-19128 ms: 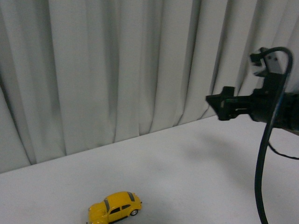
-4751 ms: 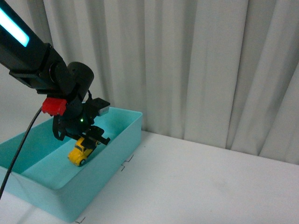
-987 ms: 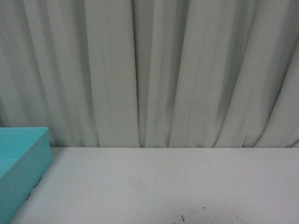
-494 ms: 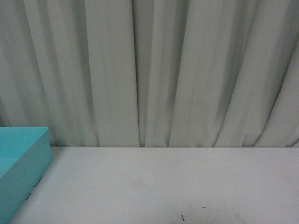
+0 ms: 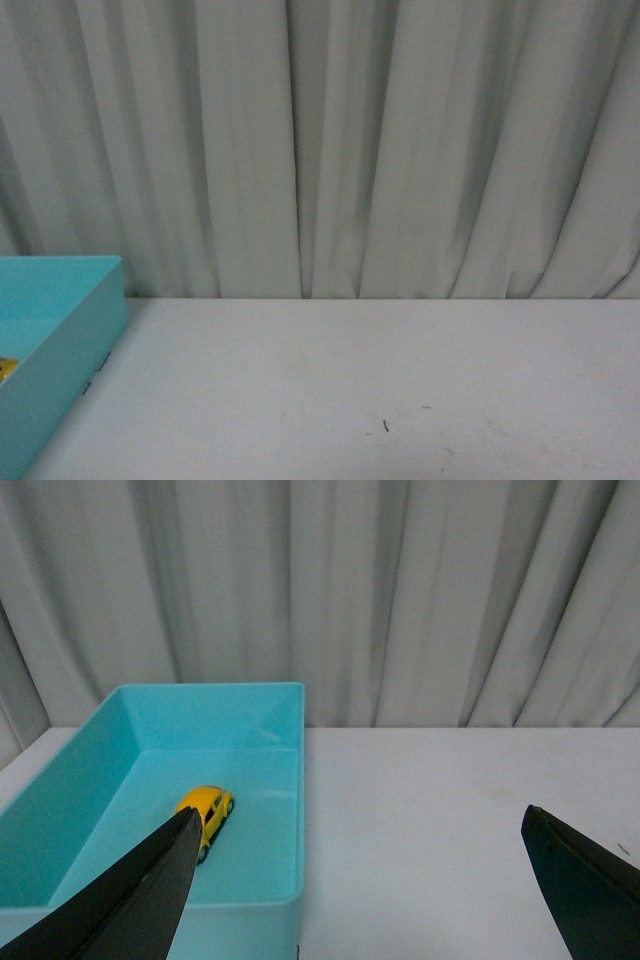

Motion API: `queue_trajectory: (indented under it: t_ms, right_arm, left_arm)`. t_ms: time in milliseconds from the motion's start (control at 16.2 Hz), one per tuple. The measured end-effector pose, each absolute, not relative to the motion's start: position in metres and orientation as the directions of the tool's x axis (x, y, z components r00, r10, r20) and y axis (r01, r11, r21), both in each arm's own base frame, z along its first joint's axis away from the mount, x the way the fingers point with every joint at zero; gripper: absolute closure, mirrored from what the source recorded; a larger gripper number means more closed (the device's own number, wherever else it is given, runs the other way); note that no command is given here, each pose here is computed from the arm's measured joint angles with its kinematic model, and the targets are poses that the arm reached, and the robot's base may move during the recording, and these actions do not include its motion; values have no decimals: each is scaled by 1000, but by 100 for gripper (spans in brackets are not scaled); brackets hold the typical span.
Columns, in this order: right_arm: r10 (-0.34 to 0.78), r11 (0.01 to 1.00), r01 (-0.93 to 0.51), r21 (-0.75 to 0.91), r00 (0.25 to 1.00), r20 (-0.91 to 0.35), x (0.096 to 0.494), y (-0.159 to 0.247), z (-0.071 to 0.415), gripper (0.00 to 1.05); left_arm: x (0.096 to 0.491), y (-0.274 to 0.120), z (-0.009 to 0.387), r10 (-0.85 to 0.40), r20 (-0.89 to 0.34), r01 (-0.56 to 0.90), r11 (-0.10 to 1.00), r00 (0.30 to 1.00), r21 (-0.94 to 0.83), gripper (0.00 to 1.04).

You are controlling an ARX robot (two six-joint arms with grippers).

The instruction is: Wind up and store yellow beetle toy

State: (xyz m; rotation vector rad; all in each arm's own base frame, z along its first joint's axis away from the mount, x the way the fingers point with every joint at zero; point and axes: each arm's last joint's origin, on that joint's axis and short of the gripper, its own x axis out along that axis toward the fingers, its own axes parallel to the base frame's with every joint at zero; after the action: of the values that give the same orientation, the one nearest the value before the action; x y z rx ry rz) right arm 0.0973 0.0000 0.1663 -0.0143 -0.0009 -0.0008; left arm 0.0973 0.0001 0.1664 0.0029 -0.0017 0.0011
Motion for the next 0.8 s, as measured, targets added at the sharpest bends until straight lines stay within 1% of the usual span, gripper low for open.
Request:
queue_trajectory:
  t_ms: [802]
  right_arm:
    - [-1,1000,1,-14,1000,4,97,0,167,7]
  left_arm:
    - [97,0,167,1,3,-1,1000,1000,3,7]
